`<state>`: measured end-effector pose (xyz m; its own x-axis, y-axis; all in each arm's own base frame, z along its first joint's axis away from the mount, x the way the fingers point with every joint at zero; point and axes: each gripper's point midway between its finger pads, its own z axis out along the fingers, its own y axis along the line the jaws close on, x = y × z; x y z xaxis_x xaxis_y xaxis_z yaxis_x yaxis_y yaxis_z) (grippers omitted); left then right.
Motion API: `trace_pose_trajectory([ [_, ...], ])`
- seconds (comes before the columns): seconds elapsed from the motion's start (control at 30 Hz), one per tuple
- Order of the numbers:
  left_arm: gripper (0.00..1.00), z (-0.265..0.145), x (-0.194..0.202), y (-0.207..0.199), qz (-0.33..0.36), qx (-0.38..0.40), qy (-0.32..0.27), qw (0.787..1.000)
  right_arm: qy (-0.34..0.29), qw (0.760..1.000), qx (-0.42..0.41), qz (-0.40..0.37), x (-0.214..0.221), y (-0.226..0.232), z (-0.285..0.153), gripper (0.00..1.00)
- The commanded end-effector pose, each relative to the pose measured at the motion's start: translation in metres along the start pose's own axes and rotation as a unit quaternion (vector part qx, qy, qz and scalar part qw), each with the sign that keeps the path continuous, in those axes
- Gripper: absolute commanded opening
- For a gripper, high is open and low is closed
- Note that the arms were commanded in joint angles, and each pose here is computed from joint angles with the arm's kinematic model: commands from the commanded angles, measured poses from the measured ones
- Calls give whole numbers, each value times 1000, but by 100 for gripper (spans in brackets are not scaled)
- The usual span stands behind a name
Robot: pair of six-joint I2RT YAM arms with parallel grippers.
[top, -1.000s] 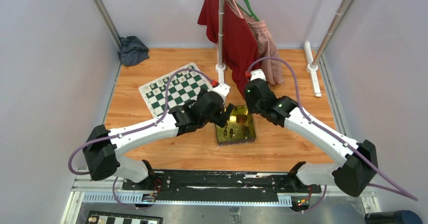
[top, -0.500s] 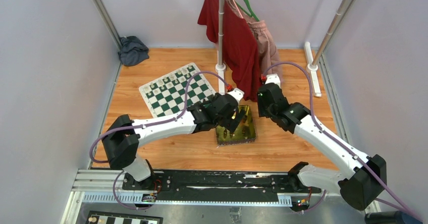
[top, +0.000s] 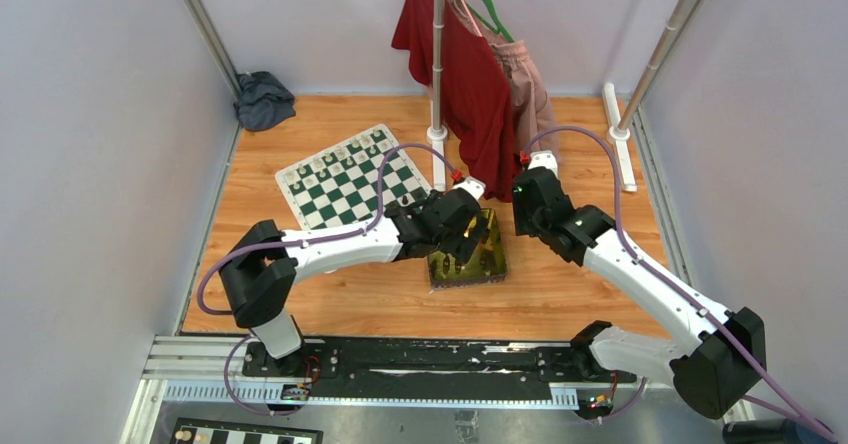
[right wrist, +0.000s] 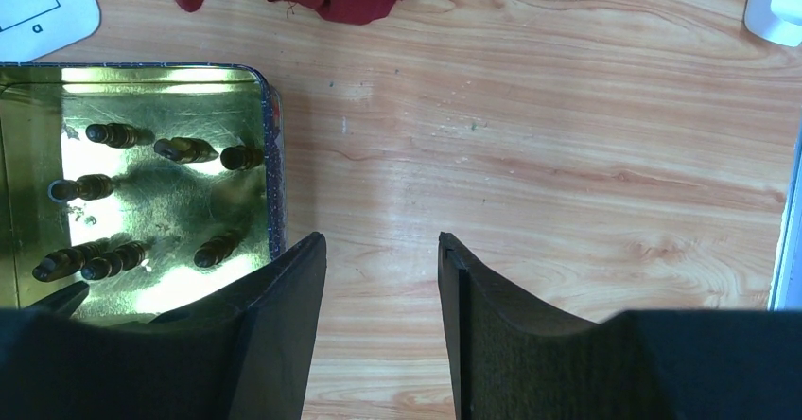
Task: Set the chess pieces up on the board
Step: Pick up the chess piece from the storage box.
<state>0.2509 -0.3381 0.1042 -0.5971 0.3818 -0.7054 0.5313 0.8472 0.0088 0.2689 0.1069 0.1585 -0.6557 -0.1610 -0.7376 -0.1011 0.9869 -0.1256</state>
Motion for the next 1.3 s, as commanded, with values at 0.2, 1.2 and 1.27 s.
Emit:
trace_pose_trajectory([
  [0.2,82,12,7,-3,-18,-20,21,999,5,1000,5,14,7,-5,2,51],
  [1.2,55,48,26,11,-55,-28,53,997,2,1000,9,11,5,-9,0,51],
  [1.27,55,50,26,11,-55,-29,53,997,2,1000,10,11,6,-10,1,51],
])
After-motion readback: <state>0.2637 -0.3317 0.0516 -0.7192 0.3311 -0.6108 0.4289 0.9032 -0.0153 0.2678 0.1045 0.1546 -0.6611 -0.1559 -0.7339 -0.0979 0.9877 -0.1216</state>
